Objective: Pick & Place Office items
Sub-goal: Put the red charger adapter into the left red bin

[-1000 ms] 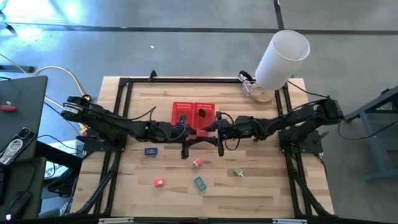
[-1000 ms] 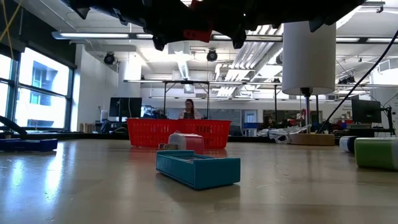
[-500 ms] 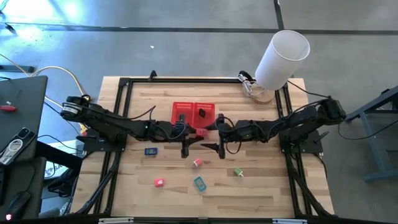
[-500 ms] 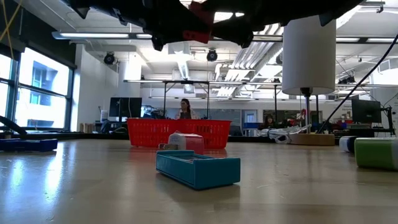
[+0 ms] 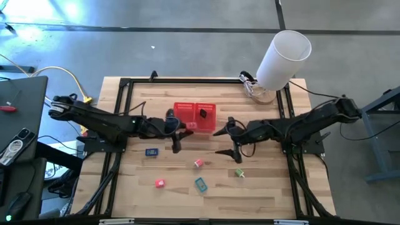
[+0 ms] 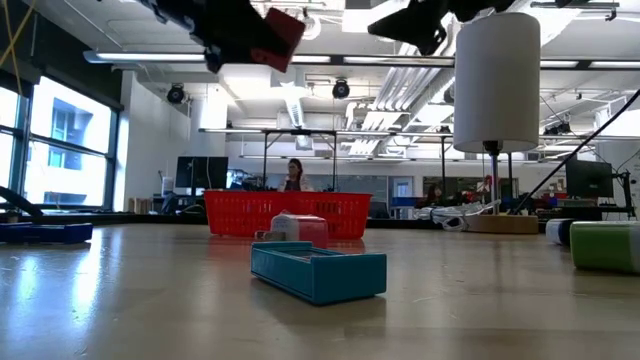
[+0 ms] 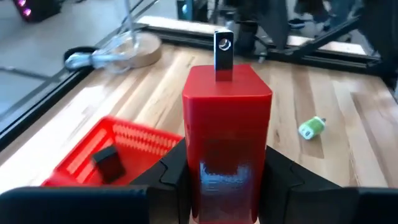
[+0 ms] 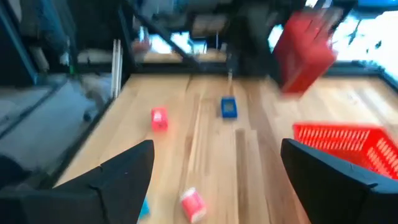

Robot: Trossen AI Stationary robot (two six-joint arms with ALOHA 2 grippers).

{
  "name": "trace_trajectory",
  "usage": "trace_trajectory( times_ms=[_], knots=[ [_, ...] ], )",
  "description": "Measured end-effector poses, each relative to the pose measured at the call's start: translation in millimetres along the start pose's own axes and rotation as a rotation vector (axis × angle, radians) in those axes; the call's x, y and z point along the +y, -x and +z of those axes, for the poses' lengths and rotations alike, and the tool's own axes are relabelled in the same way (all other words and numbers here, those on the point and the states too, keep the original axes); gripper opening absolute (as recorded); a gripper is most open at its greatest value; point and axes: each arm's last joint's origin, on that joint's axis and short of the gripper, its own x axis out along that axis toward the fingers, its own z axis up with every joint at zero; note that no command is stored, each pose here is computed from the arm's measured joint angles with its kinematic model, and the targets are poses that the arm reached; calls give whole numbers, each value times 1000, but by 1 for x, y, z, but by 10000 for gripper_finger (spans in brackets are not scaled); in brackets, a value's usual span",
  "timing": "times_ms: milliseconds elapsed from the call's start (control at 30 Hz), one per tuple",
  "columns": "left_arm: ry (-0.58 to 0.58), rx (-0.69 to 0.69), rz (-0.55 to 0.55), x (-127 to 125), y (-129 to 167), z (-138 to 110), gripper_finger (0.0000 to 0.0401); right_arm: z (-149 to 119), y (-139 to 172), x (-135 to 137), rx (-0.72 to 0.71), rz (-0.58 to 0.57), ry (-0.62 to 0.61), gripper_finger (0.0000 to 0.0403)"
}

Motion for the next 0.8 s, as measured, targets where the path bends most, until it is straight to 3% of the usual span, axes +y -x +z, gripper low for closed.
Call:
trace_trajectory(
  times_ms=[300,467,800],
  knots=[
    [176,202,269,50,9,-12,110,-4,-3,0,28,-3,0,335],
    [310,325,285,82,1,-19,110,-4,-2,0,24,0,0,334],
    [382,446,336,120,-23,-36,110,-5,-4,0,28,-1,-9,334]
  ],
)
